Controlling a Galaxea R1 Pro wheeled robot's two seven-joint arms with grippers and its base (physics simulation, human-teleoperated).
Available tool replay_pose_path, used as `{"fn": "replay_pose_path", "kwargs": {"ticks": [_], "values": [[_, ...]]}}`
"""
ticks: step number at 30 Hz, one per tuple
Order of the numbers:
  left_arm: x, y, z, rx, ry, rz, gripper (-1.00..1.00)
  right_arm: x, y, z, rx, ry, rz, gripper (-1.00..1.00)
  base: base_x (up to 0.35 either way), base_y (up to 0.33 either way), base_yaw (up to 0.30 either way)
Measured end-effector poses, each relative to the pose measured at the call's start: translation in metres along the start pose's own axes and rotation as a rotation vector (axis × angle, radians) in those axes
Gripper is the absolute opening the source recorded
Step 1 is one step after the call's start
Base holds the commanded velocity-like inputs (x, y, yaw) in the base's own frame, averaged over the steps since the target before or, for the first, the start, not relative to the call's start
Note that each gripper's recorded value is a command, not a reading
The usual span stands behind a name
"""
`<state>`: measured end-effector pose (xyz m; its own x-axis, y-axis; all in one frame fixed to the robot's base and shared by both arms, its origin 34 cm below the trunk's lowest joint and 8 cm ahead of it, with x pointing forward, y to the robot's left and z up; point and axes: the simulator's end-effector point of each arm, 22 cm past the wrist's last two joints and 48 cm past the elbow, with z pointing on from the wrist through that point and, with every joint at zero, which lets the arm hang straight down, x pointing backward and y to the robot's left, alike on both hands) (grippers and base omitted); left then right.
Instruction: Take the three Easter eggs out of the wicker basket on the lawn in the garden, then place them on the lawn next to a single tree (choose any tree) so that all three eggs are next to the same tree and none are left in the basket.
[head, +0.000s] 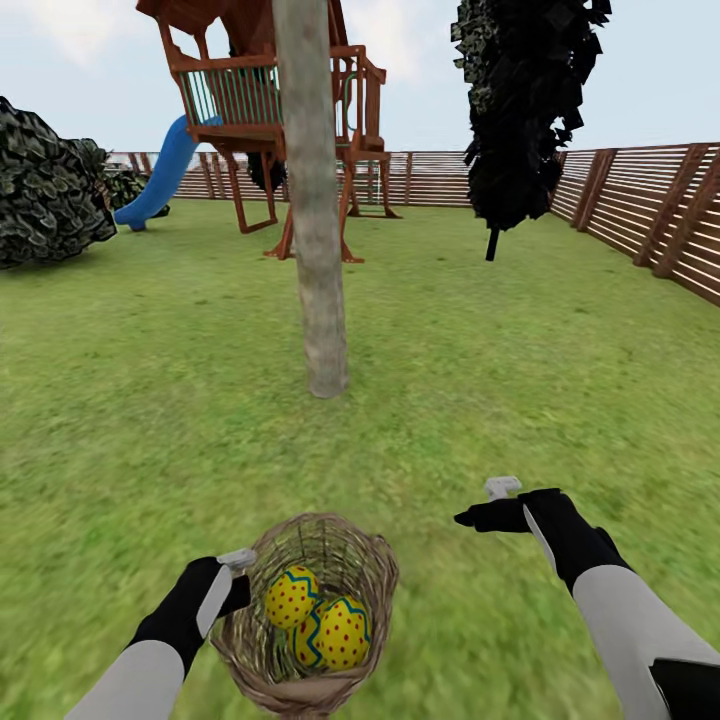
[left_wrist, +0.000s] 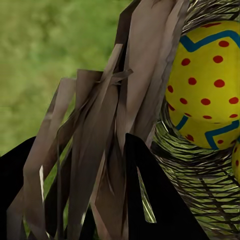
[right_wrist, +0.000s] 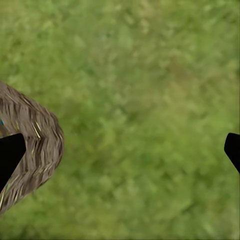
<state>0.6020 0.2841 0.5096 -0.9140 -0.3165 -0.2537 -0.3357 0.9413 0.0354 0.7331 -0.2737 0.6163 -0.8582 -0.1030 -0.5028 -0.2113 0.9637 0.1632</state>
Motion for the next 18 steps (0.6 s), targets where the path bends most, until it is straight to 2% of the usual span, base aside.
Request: {"fn": "replay_pose_path", "kwargs": {"ticks": [4, 10, 18], "values": [[-0.0009, 0.0042, 0.0003, -0.009, -0.001, 0.005, -1.00, 0.0000, 0.0005, 0.0000, -0.002, 0.000, 0.000, 1.00, 0.007, 0.000, 0.000], [-0.0010, 0.0035, -0.0001, -0.004, -0.002, 0.005, -1.00, -0.0002, 0.0010, -0.0005, -0.004, -0.001, 0.001, 1.00, 0.291, 0.000, 0.003], [-0.0011, 0.0042, 0.0000, -0.004, -0.001, 0.001, -1.00, -0.0003, 0.0014, -0.0003, -0.003, -0.001, 0.000, 1.00, 0.322, 0.000, 0.266]]}}
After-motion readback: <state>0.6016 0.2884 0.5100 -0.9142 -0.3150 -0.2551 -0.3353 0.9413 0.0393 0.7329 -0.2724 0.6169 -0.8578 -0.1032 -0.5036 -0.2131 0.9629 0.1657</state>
